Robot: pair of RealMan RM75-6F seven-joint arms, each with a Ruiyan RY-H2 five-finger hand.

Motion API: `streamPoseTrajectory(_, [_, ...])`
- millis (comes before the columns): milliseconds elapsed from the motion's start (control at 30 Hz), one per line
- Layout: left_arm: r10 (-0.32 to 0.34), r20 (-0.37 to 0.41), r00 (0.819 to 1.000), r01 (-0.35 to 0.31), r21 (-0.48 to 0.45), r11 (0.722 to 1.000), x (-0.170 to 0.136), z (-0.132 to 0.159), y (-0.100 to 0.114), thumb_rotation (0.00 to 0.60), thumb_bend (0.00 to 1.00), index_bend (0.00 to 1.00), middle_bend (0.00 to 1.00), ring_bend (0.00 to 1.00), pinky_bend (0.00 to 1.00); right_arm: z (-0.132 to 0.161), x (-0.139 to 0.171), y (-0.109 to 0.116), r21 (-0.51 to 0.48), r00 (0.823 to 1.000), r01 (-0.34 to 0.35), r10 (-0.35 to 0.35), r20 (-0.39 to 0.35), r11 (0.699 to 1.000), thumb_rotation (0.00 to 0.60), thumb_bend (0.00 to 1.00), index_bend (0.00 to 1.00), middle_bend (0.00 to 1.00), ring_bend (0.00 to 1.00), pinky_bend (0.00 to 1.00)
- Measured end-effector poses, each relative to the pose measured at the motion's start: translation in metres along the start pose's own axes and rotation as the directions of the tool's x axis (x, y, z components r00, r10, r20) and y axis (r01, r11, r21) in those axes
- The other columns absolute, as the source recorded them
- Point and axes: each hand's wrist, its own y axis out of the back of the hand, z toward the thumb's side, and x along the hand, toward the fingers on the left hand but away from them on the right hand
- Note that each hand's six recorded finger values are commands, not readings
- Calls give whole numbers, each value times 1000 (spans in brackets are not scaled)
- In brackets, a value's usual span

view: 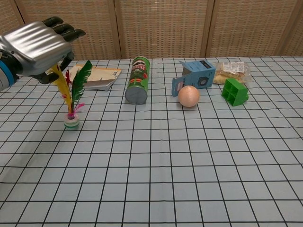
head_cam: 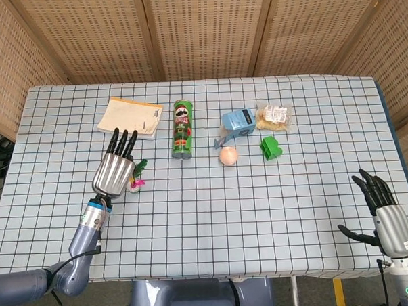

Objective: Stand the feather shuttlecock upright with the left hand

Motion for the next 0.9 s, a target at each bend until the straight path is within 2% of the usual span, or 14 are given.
streamPoseTrajectory(400, [4, 9, 1000, -4, -2, 1000, -1, 6, 0, 600, 613, 723, 0, 0, 0, -1, 1, 0, -4, 1000, -2, 2, 0, 1000, 600, 56, 106, 0, 0, 13])
streamPoseTrajectory(500, [3, 11, 1000, -3, -5, 1000, -1, 7, 0, 600, 594, 693, 0, 0, 0, -1, 1, 1, -3, 1000, -1, 1, 0, 1000, 600, 56, 106, 0, 0, 13])
streamPoseTrajectory(667, [-9, 21, 1000, 9, 7, 1000, -2, 10, -4, 600, 521, 579, 0, 0, 0, -1, 2, 1, -4, 1000, -2, 2, -1, 1000, 600, 56, 106, 0, 0, 13])
streamPoseTrajectory(767, [-11, 24, 1000, 11, 13, 1000, -2, 11, -5, 600, 447, 426, 0, 0, 0, -2, 2, 1, -2, 1000, 1, -1, 0, 1000, 600, 56, 106, 0, 0, 13])
streamPoseTrajectory(900, [-8, 26, 1000, 8, 15, 1000, -2, 12, -7, 600, 393, 346, 0, 0, 0, -2, 2, 2, -2, 1000, 5, -5, 2, 1000, 600, 56, 106, 0, 0, 13])
